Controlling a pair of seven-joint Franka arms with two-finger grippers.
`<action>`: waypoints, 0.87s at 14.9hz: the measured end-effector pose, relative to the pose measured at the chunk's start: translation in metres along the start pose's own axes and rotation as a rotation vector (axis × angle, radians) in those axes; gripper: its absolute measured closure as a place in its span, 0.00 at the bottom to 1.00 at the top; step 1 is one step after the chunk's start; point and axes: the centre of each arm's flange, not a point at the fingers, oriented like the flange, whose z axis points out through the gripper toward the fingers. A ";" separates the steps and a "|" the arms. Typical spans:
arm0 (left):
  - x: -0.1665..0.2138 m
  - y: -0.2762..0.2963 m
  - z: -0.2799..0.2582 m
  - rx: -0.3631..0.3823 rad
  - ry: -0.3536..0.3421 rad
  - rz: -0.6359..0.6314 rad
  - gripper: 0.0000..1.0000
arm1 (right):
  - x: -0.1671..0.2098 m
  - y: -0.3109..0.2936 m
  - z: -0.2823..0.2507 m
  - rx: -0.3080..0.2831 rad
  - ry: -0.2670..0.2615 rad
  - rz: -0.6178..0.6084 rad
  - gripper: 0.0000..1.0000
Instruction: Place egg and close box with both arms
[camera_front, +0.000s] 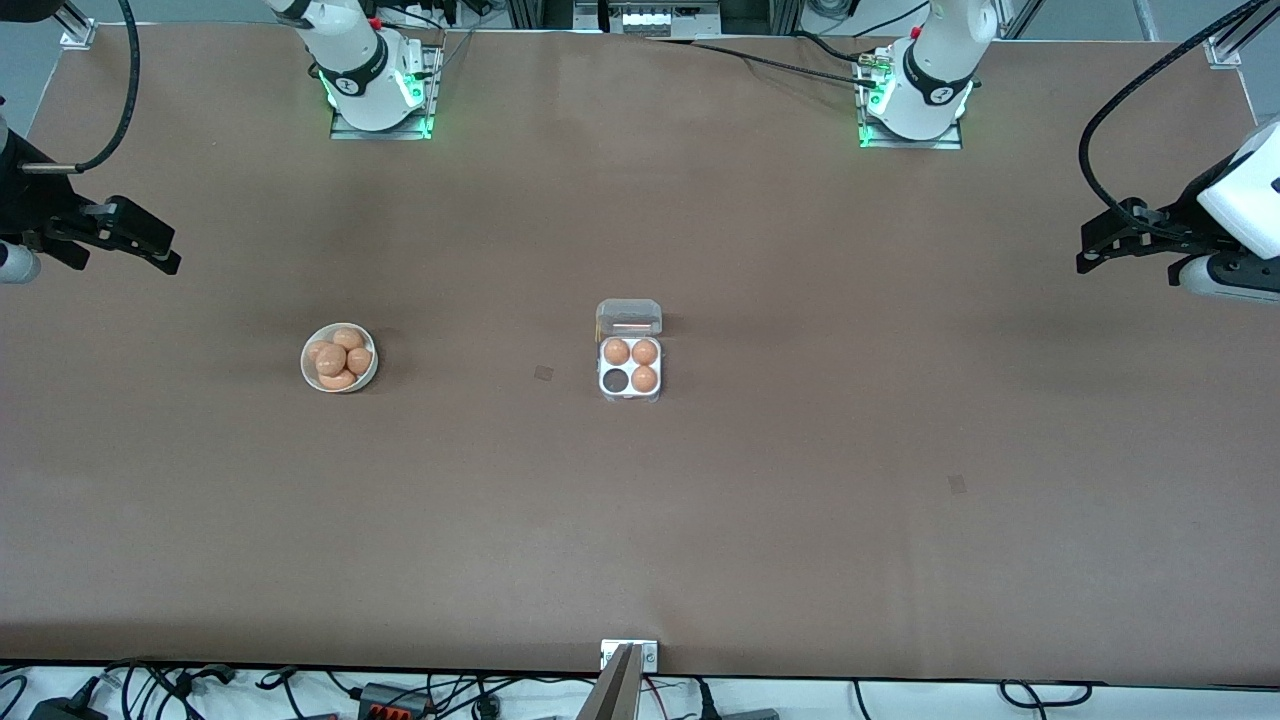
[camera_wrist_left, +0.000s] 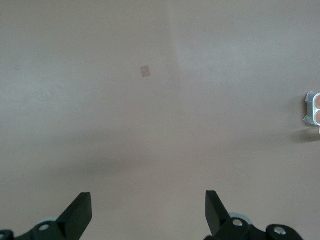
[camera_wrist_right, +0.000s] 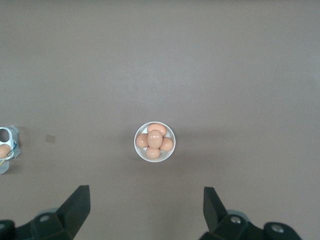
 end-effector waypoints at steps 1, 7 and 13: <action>0.000 0.000 0.000 0.000 0.000 0.000 0.00 | 0.000 0.000 0.000 0.000 0.000 0.000 0.00; 0.000 0.000 0.000 0.000 0.000 0.000 0.00 | 0.000 0.000 0.001 0.002 -0.003 0.000 0.00; 0.000 0.000 0.000 0.000 0.000 0.000 0.00 | 0.015 0.000 0.050 -0.002 -0.107 0.001 0.00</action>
